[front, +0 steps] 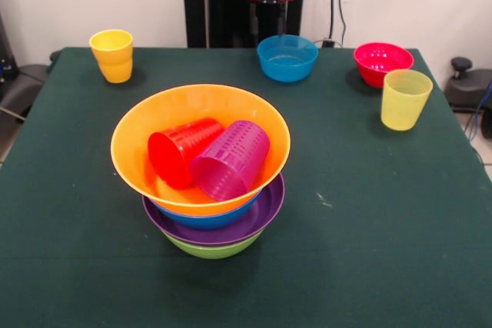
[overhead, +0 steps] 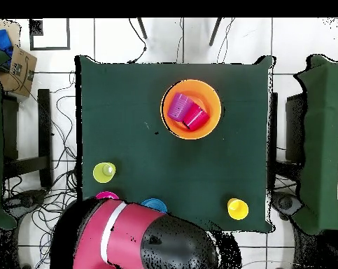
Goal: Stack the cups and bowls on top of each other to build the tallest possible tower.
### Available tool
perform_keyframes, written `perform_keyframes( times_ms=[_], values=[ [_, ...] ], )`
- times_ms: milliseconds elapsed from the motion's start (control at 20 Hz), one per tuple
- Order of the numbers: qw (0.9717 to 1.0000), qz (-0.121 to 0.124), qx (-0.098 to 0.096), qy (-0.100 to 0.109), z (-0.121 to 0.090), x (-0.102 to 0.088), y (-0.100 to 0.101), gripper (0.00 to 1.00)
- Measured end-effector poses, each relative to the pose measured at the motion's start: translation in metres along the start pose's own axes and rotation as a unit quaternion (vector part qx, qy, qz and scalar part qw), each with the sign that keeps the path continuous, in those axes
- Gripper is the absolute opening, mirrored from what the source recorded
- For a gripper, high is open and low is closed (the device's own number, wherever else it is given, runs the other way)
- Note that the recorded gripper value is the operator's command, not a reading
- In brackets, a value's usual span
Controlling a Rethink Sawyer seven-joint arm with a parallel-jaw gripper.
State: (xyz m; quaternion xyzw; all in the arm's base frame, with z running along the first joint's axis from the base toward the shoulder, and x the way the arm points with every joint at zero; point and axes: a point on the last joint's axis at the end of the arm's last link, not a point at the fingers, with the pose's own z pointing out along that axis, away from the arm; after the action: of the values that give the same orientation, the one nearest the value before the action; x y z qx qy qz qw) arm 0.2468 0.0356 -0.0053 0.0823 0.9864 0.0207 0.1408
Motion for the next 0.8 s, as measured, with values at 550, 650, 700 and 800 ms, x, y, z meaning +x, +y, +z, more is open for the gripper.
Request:
perform_keyframes(
  times_ms=[550, 650, 700, 800],
  values=[
    [0.9997, 0.002, 0.0, -0.025, 0.019, -0.022, -0.011, 1.0],
    [0.9995, 0.004, 0.001, -0.032, 0.022, -0.027, -0.014, 1.0],
    [0.9994, 0.005, 0.001, -0.034, 0.023, -0.029, -0.015, 1.0],
    [0.9992, 0.006, 0.002, -0.041, 0.026, -0.035, -0.019, 1.0]
  ],
)
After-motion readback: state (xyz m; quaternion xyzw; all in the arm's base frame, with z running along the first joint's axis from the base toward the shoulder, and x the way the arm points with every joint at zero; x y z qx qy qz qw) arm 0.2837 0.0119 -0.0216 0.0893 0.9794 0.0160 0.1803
